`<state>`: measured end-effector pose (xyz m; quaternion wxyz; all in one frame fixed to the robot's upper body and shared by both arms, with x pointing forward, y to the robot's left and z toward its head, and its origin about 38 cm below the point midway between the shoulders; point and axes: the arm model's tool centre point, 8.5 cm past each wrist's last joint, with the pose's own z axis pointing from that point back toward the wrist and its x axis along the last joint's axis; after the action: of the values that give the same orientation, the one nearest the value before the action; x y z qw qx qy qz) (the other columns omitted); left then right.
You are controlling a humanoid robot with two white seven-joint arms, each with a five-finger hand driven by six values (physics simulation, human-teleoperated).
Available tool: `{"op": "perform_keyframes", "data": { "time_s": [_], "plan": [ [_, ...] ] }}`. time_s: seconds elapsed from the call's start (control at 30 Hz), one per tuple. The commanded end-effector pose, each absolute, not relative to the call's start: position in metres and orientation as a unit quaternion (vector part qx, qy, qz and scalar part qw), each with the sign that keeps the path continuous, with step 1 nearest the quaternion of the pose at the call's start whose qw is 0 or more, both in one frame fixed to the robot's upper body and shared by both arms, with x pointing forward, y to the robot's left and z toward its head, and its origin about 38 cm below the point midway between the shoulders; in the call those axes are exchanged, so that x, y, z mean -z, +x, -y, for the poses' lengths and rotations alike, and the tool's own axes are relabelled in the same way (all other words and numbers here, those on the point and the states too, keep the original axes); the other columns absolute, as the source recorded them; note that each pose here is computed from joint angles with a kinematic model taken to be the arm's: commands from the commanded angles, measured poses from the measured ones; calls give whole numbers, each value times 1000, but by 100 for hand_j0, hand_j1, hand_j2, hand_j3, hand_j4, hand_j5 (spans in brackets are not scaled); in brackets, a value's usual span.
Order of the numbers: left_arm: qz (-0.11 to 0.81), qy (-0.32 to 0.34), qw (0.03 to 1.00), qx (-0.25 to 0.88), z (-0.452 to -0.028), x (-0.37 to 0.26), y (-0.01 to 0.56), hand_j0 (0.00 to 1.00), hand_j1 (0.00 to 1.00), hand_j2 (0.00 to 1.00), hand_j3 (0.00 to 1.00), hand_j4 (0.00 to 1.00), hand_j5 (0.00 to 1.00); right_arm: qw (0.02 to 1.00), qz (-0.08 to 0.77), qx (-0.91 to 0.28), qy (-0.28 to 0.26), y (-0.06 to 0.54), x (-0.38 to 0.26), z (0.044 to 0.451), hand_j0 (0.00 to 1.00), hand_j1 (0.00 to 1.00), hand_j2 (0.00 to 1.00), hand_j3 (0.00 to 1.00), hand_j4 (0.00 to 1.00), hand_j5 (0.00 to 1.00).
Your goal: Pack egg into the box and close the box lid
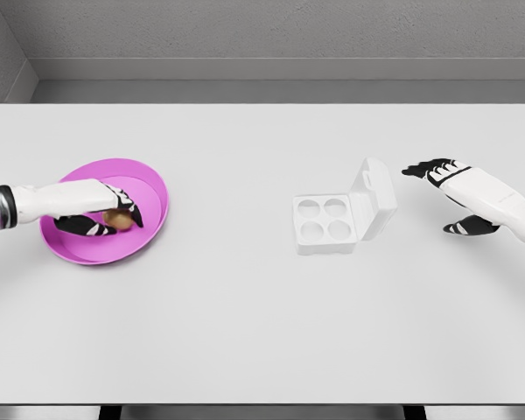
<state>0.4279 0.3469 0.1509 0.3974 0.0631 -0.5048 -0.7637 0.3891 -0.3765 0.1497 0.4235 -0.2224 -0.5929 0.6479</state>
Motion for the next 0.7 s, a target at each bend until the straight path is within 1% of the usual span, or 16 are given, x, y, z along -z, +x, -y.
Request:
{"op": "perform_keyframes", "data": {
  "time_s": [0.0, 0.03, 0.07, 0.23, 0.4, 0.67],
  "plan": [
    [507, 62, 398, 762, -345, -151, 429, 51, 51, 51, 51, 51, 51, 425, 595, -645, -222, 389, -151, 377, 100, 100, 100, 100, 100, 100],
    [506, 63, 399, 762, -347, -151, 428, 47, 47, 47, 47, 47, 47, 425, 595, -646, -222, 389, -150, 377, 100, 100, 100, 100, 100, 100],
    [507, 62, 398, 762, -345, -151, 429, 44, 44, 44, 44, 44, 44, 425, 595, -646, -222, 389, -150, 377, 100, 100, 100, 100, 100, 100],
    [507, 63, 398, 762, -346, -151, 429, 36, 36, 36, 36, 36, 36, 425, 595, -646, -221, 389, -150, 377, 100, 100, 100, 100, 100, 100],
    [516, 68, 396, 756, -345, -155, 431, 33, 33, 33, 33, 33, 33, 426, 595, -644, -224, 392, -151, 379, 100, 100, 100, 100, 100, 100],
    [532, 81, 391, 747, -344, -165, 436, 33, 33, 33, 33, 33, 33, 428, 594, -644, -224, 392, -150, 379, 100, 100, 100, 100, 100, 100]
  ]
}}
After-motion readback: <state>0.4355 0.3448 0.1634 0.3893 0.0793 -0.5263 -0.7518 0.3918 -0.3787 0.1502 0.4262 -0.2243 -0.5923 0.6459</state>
